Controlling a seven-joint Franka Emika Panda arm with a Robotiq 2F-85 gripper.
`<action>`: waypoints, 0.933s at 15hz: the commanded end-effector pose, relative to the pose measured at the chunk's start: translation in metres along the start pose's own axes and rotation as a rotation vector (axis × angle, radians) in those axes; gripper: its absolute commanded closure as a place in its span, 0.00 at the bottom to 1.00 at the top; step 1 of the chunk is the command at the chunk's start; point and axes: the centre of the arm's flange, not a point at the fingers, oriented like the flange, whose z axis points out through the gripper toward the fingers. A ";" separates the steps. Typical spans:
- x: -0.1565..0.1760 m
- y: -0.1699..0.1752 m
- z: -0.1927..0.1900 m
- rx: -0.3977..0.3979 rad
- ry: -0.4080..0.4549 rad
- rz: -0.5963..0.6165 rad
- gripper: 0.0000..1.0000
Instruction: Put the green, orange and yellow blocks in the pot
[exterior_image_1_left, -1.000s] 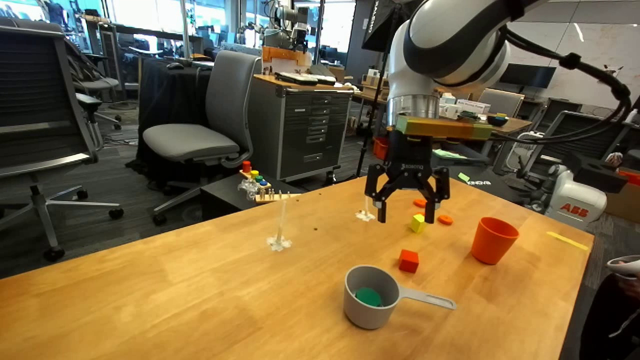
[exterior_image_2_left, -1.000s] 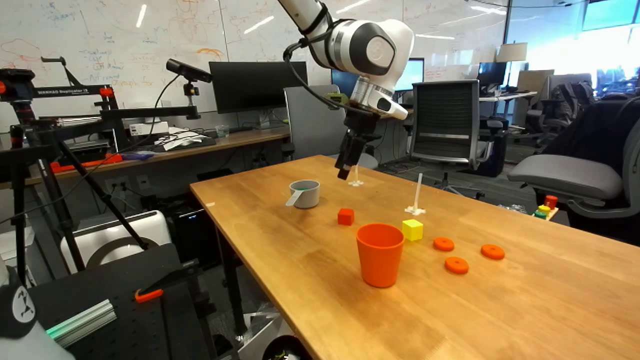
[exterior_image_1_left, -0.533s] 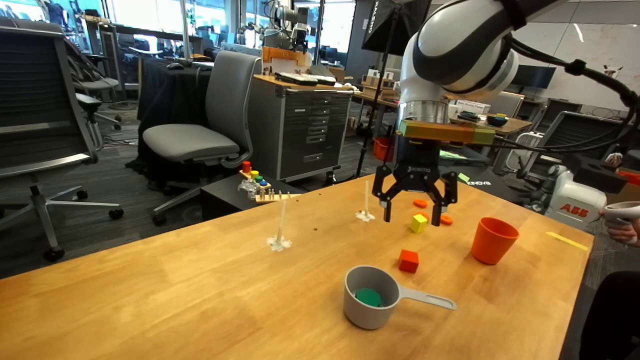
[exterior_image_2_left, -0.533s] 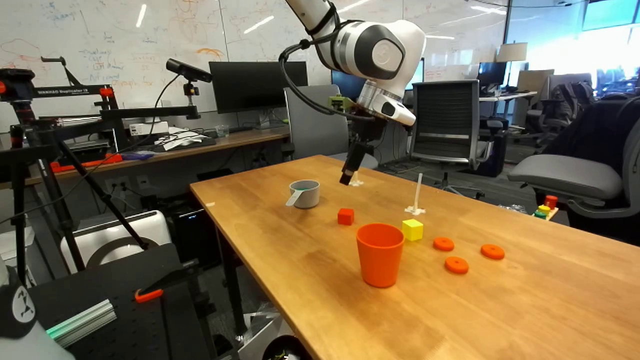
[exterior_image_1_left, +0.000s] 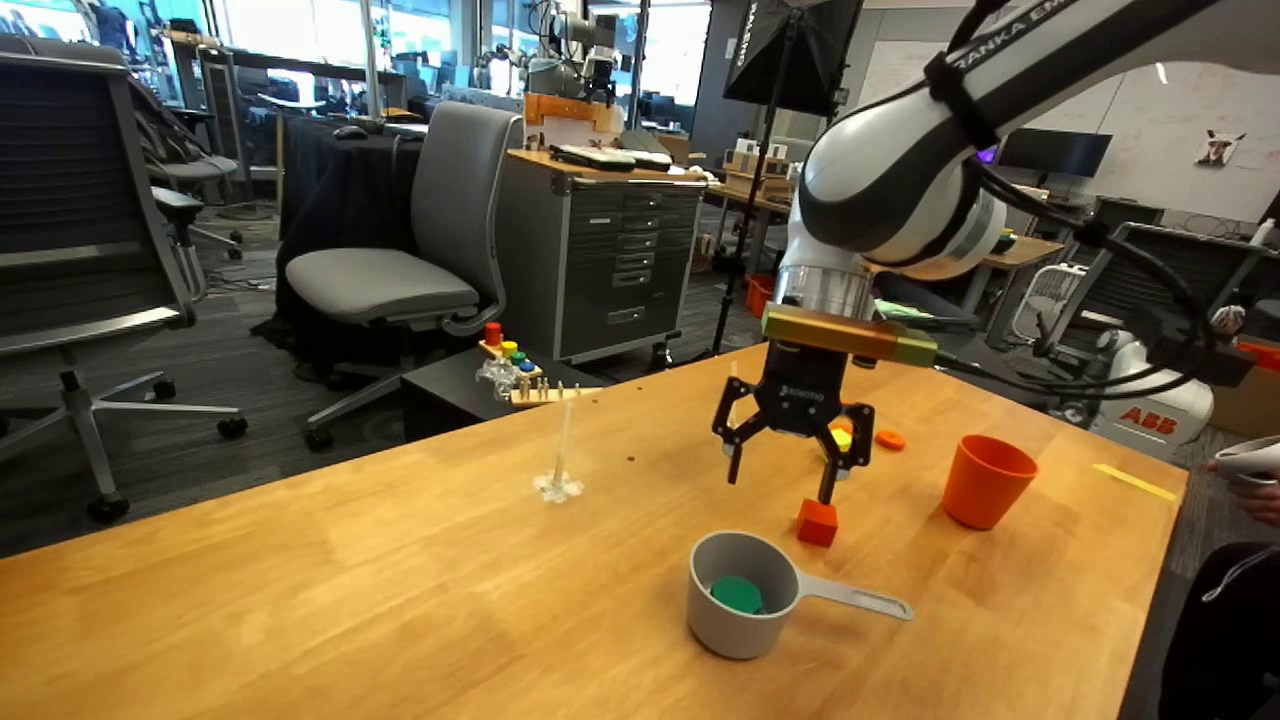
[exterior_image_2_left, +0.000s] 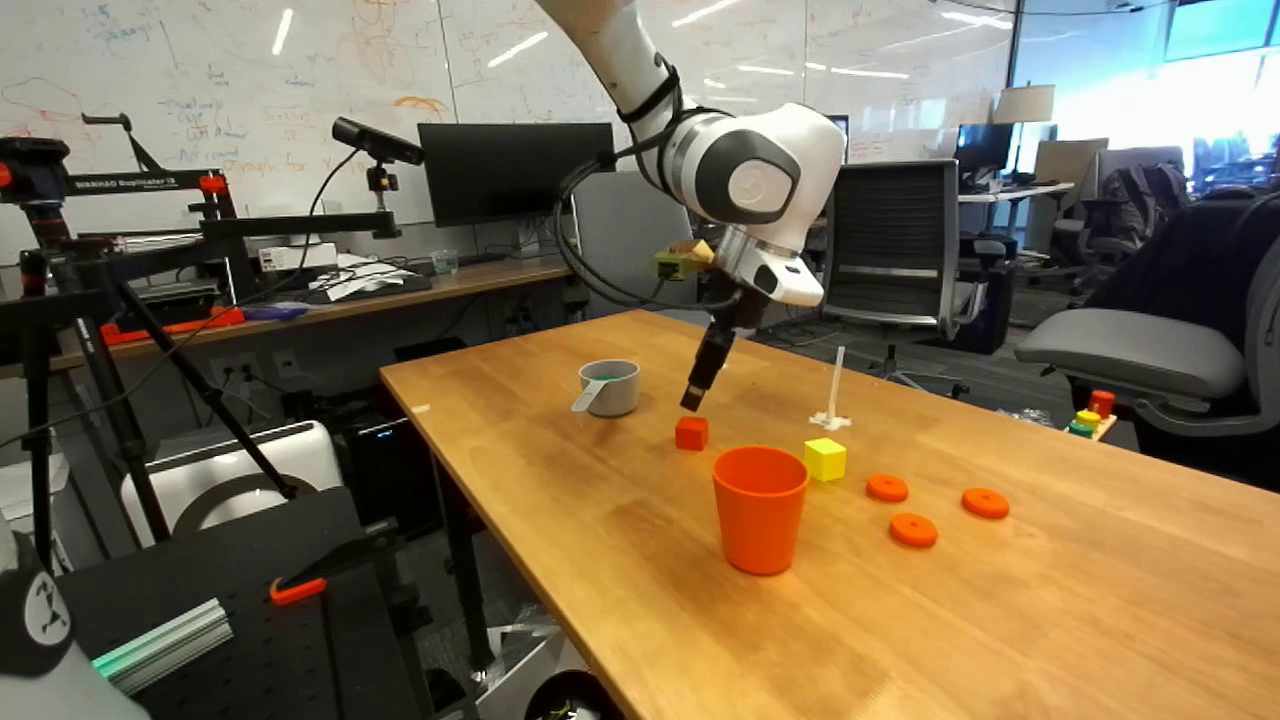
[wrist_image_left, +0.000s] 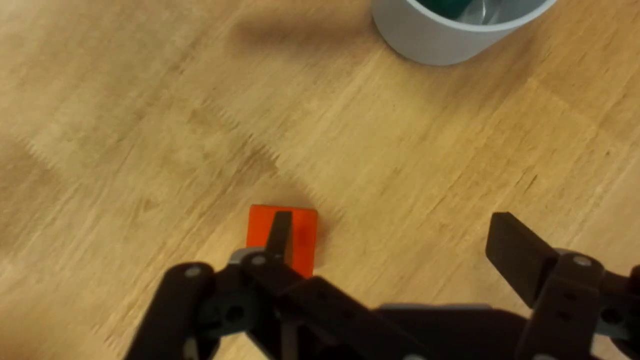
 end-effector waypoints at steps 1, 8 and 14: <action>-0.005 -0.004 0.016 0.038 -0.042 0.115 0.00; -0.012 0.013 -0.001 0.044 -0.041 0.269 0.00; -0.018 0.041 0.016 0.021 -0.078 0.363 0.00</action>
